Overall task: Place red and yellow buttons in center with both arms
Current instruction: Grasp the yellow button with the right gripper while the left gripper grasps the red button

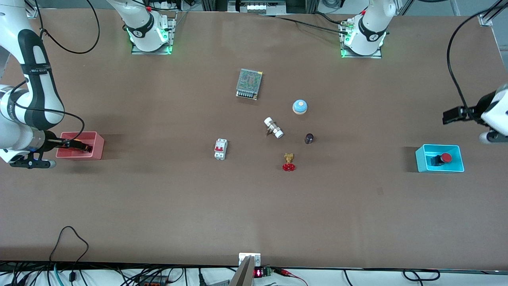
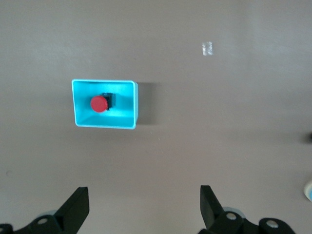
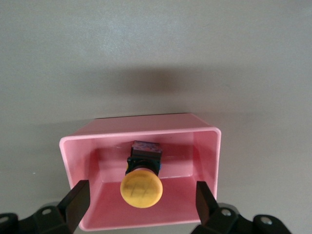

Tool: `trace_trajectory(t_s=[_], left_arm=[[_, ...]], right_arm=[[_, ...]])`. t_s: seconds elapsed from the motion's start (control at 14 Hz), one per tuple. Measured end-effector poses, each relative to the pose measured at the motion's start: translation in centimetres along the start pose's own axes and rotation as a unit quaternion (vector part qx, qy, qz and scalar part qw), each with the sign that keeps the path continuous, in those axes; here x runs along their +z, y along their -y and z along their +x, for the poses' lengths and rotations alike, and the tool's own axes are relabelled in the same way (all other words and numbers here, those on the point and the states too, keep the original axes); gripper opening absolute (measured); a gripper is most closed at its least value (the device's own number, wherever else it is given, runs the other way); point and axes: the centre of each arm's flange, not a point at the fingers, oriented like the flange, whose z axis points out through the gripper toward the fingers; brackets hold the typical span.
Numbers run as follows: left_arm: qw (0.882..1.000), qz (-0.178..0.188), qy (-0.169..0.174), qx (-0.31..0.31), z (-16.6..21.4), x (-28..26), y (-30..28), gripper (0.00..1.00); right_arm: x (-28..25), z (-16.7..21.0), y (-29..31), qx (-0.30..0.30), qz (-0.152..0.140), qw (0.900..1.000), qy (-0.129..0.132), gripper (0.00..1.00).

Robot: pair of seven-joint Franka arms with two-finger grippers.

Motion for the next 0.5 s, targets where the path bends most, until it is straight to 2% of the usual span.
trace_trajectory(t_s=[0.5], left_arm=[[0.997,0.01,-0.07,0.037,1.9,14.8,8.7,1.0]], right_arm=[[2.2,0.3,0.2,-0.003,0.001,1.0,0.009,0.9]])
